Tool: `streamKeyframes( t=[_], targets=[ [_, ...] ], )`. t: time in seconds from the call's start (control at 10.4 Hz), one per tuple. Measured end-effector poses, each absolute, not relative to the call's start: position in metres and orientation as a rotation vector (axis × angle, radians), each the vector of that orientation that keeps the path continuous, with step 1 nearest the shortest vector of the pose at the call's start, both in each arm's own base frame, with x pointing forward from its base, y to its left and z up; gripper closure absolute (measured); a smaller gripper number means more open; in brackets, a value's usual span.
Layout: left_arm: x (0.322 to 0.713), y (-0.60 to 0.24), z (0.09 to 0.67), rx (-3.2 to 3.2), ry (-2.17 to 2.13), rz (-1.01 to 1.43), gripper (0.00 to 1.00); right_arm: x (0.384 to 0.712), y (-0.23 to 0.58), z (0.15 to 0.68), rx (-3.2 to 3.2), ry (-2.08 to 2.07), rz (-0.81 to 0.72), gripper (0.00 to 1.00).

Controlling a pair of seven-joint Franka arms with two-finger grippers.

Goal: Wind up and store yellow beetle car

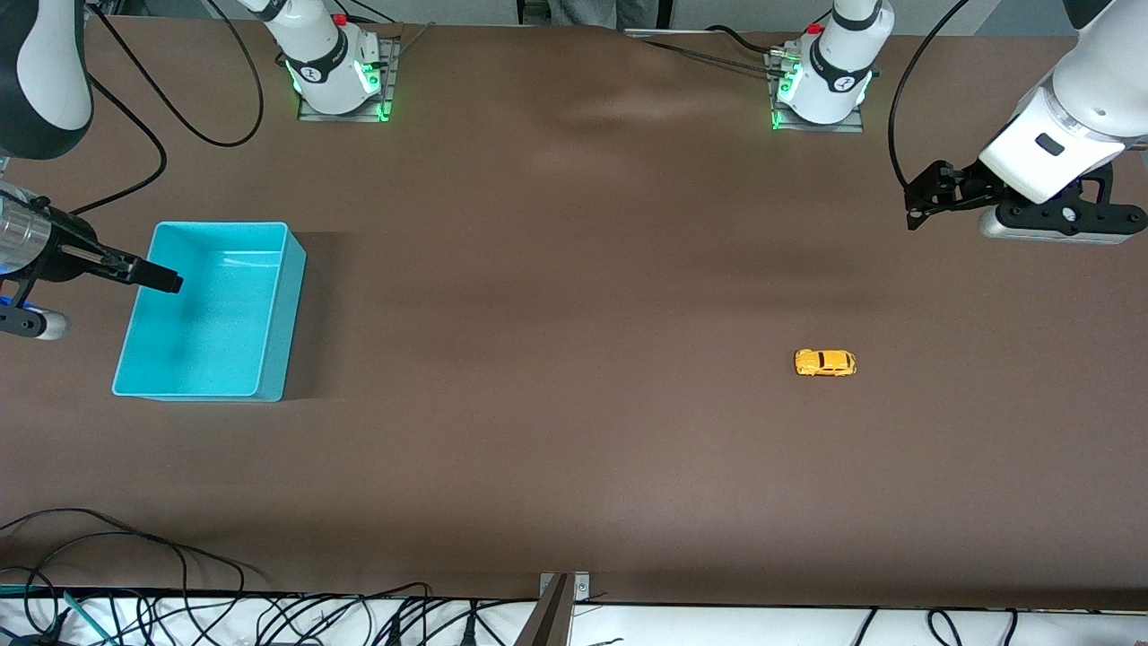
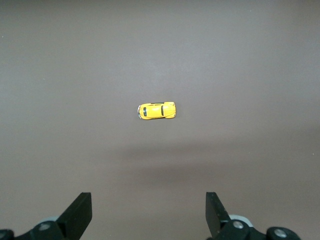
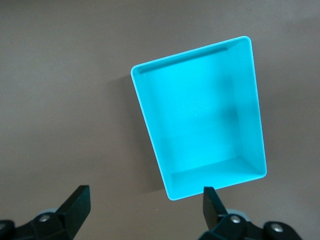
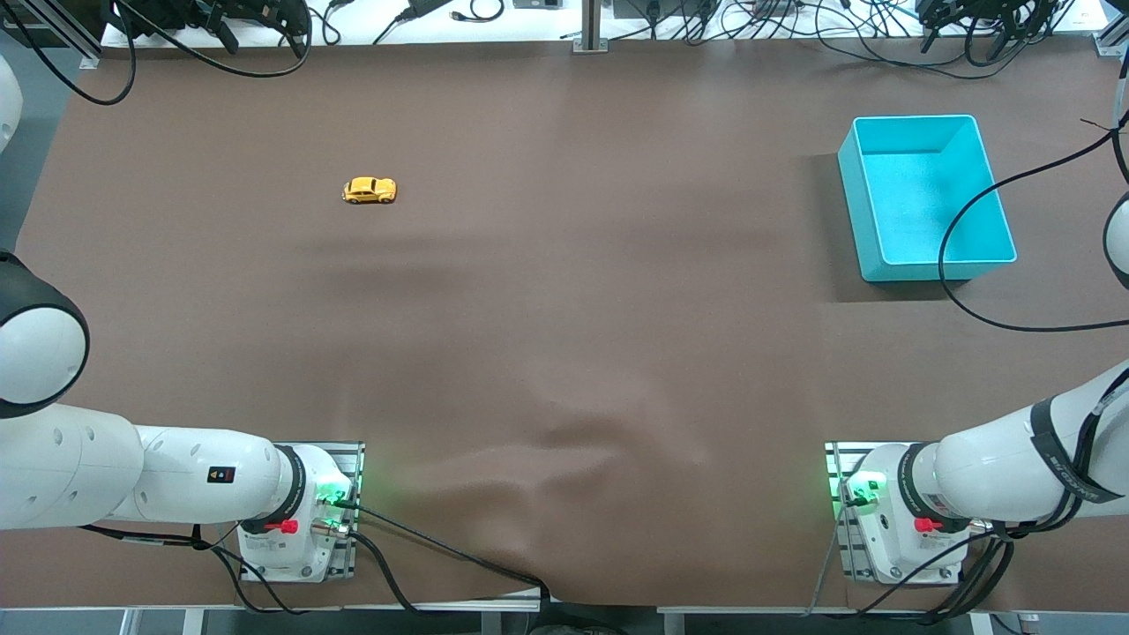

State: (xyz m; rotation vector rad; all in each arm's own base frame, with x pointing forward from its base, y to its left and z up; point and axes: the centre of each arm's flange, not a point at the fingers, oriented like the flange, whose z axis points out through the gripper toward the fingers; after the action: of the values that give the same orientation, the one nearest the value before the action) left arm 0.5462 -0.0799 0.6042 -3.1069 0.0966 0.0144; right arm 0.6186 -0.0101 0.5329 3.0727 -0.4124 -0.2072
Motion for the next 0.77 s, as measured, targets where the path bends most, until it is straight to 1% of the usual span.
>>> streamKeyframes(
  t=[0.77],
  targets=[
    [0.5462,-0.0799,0.6042,-3.107,0.095,0.014,0.00,0.6201,-0.0092,0.5337,3.075,-0.411,-0.189,0.00]
  ],
)
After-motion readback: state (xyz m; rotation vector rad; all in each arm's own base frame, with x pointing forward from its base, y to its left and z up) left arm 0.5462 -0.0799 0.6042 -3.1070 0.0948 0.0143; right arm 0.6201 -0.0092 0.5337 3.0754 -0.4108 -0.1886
